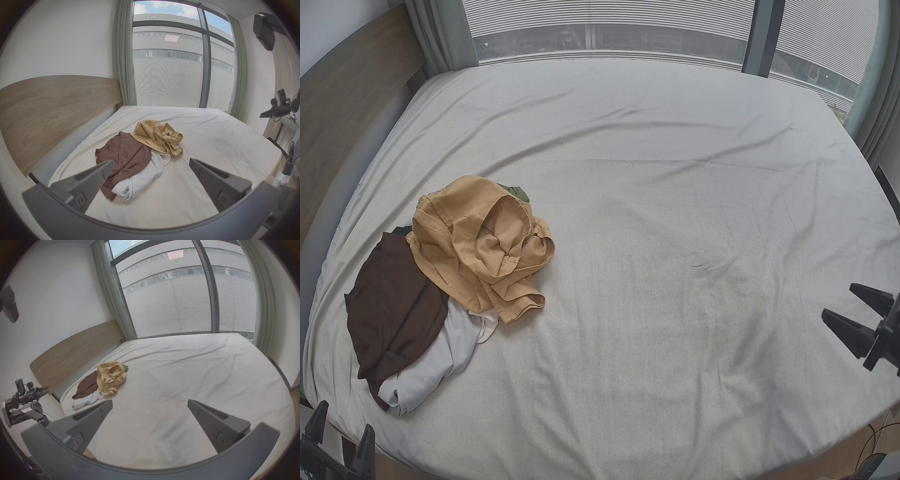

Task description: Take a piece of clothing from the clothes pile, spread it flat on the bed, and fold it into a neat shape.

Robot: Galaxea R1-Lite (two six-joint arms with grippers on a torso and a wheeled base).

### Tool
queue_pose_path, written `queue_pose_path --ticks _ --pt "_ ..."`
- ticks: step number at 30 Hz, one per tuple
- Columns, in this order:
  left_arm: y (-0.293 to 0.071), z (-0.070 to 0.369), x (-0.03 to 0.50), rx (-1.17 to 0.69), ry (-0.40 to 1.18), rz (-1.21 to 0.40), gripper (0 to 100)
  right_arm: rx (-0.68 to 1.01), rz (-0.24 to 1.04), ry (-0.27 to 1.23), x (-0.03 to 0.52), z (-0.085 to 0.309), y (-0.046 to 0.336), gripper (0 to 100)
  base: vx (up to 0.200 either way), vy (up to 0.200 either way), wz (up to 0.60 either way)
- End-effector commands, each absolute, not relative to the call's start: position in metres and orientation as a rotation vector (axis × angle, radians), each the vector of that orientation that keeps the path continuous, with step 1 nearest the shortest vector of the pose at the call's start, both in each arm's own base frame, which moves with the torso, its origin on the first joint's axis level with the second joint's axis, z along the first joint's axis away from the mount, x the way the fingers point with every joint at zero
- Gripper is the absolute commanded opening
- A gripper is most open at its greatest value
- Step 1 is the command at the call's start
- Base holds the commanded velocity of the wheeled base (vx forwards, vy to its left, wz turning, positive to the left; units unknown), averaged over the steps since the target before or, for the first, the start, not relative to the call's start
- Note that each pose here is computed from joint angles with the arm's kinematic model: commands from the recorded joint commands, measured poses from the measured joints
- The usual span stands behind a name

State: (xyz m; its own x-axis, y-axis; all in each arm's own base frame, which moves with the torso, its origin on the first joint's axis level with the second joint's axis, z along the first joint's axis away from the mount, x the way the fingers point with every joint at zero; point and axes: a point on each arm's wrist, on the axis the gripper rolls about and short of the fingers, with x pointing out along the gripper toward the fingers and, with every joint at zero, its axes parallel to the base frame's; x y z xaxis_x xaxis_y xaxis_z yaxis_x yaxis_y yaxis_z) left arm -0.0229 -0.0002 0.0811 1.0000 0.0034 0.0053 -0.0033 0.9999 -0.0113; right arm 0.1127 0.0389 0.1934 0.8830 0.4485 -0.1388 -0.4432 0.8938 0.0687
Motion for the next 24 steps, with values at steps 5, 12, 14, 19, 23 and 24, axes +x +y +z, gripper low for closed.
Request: queue_pose_path --ticks 5,12,14,19,23,24 --pt "0.000 0.076 -0.023 -0.011 -0.005 0.005 100 0.083 0.618 0.224 0.166 0.197 0.087 100 0.000 0.000 0.00" --pt "0.000 0.076 -0.023 -0.011 -0.005 0.003 100 0.133 0.679 0.262 0.199 0.190 0.122 100 0.000 0.000 0.00" --pt "0.000 0.076 -0.023 -0.011 -0.005 0.003 100 0.179 0.706 0.277 0.206 0.188 0.137 100 0.000 0.000 0.00" --pt "0.000 0.076 -0.023 -0.012 -0.005 0.003 100 0.227 0.750 0.303 0.223 0.185 0.166 100 0.000 0.000 0.00" --pt "0.000 0.076 -0.023 -0.012 -0.005 0.003 100 0.218 0.764 0.331 0.237 0.176 0.184 100 0.000 0.000 0.00" --pt "0.000 0.076 -0.023 -0.012 -0.005 0.003 100 0.217 0.770 0.334 0.239 0.174 0.188 100 0.000 0.000 0.00"
